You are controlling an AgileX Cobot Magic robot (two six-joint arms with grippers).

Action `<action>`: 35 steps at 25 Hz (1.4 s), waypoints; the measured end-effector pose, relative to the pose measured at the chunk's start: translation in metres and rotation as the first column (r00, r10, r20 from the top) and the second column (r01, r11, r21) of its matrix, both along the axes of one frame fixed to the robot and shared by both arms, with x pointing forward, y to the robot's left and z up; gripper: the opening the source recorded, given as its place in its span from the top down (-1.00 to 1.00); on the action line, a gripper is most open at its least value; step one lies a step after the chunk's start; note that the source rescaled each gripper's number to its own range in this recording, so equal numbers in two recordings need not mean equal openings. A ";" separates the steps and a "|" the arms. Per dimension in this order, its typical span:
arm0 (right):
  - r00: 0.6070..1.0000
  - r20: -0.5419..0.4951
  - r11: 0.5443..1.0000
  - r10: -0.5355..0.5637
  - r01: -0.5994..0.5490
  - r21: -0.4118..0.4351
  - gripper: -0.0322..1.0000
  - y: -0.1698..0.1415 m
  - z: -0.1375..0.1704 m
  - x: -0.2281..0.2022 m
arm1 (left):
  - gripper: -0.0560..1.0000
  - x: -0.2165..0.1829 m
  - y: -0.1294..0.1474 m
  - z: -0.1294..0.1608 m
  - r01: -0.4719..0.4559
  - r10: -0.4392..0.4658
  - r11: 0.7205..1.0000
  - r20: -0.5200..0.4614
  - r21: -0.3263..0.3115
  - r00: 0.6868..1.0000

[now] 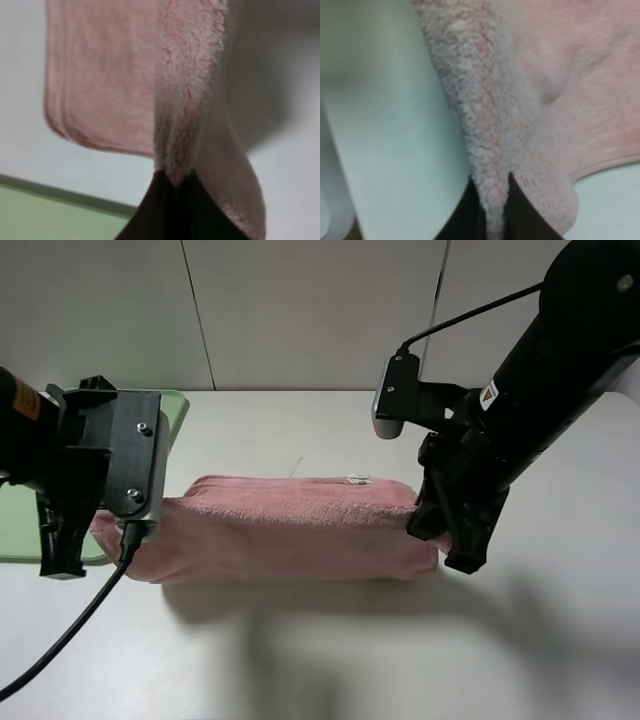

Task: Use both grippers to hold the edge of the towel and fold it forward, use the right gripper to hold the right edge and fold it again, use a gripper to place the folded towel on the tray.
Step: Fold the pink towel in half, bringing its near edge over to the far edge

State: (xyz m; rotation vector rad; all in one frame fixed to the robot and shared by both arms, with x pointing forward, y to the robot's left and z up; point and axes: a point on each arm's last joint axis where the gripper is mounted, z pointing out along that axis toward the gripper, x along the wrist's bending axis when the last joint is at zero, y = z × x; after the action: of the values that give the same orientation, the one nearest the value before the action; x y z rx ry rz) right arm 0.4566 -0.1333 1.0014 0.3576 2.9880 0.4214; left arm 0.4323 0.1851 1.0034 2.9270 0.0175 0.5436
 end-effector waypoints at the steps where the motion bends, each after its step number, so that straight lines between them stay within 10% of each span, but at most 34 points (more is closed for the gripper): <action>1: 1.000 0.018 1.000 0.004 -0.004 -0.004 0.94 0.000 0.000 0.001 | 0.89 0.003 -0.001 -0.003 0.003 -0.003 1.000 0.000 0.002 1.000; 35: 0.978 0.165 0.981 0.126 -0.098 -0.165 0.94 0.014 -0.024 0.051 | 0.89 0.068 -0.017 -0.059 0.169 -0.173 0.985 0.239 0.040 0.955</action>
State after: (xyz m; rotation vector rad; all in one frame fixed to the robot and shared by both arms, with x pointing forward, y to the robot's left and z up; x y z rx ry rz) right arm 0.5079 -0.1193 0.9774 0.1295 2.8526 0.2138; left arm 0.5001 0.1678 0.9447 2.8214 -0.2701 0.8692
